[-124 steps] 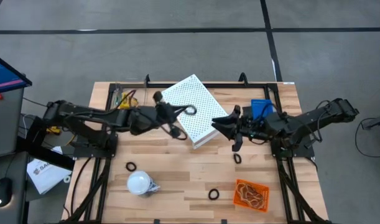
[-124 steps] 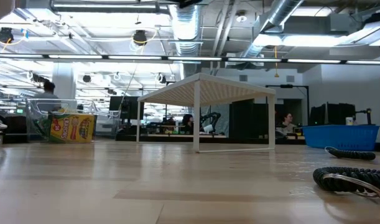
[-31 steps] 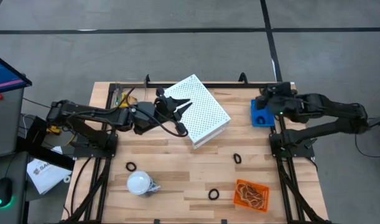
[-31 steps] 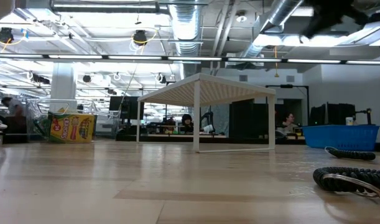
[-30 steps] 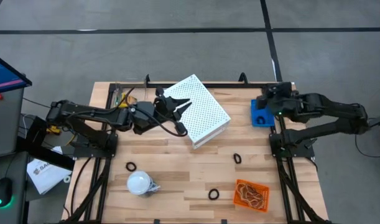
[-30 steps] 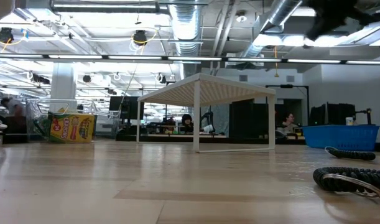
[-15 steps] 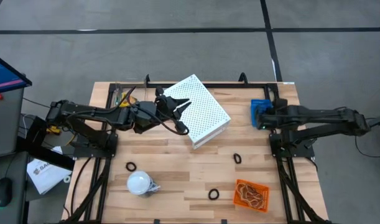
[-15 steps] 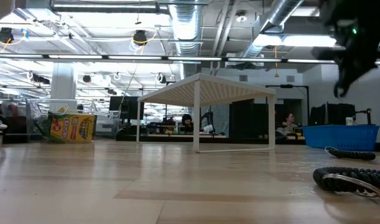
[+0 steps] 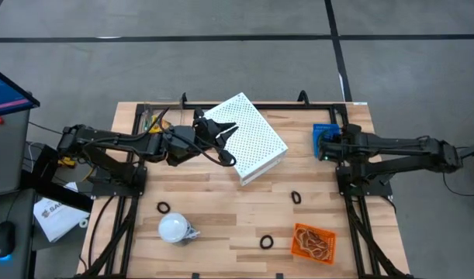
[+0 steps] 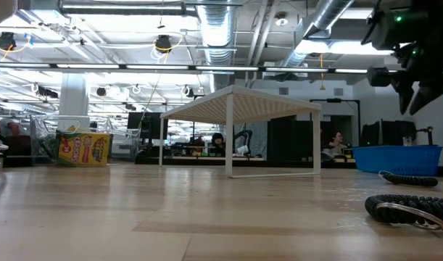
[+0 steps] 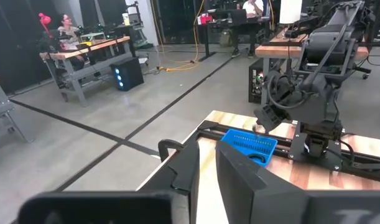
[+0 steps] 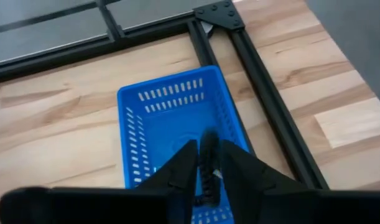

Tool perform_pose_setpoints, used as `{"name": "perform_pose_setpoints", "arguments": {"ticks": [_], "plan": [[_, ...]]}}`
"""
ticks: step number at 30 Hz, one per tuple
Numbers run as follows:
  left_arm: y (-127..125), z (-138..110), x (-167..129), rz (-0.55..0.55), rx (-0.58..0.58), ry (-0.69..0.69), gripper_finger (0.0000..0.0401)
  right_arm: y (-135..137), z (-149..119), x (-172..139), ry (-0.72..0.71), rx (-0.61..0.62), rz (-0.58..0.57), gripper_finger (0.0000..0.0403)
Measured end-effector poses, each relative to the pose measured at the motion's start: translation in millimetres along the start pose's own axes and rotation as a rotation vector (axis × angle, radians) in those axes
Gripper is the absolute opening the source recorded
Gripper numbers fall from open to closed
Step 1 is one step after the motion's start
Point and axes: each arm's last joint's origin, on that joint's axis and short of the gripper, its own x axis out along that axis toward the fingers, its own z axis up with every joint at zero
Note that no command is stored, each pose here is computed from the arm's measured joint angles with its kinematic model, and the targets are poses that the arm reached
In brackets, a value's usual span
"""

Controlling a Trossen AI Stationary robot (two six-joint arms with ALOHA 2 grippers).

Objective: Pick & Place Office Desk Supplies
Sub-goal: Put the black spring keychain into the blue bin

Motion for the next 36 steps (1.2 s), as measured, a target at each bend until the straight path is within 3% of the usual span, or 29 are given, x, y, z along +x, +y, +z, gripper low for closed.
{"name": "perform_pose_setpoints", "arguments": {"ticks": [10, 15, 19, 23, 26, 29, 33, 36], "plan": [[0, 0, 0, 0.000, -0.015, 0.002, 0.0041, 3, 1, -1, 0.008, 0.019, 0.056, 0.0146], [0, -7, 0, -0.008, 0.031, 0.062, 0.0043, 14, -1, -14, 0.037, 0.002, 0.306, 0.0173], [3, -16, -8, -0.110, 0.091, 0.176, 0.0044, 24, -4, -30, 0.060, 0.002, 0.513, 0.0174], [15, -27, -24, -0.191, 0.064, 0.364, 0.0044, 29, -8, -41, 0.080, -0.016, 0.629, 0.0167], [24, -44, -40, -0.267, 0.070, 0.606, 0.0044, 32, -12, -46, 0.092, -0.032, 0.679, 0.0161], [38, -57, -60, -0.277, 0.047, 0.856, 0.0050, 33, -14, -51, 0.107, -0.026, 0.722, 0.0157], [53, -68, -82, -0.243, 0.041, 1.111, 0.0075, 34, -16, -53, 0.116, -0.030, 0.746, 0.0157], [59, -73, -95, -0.328, -0.052, 1.225, 0.0102, 35, -16, -54, 0.118, -0.020, 0.754, 0.0157]]}}
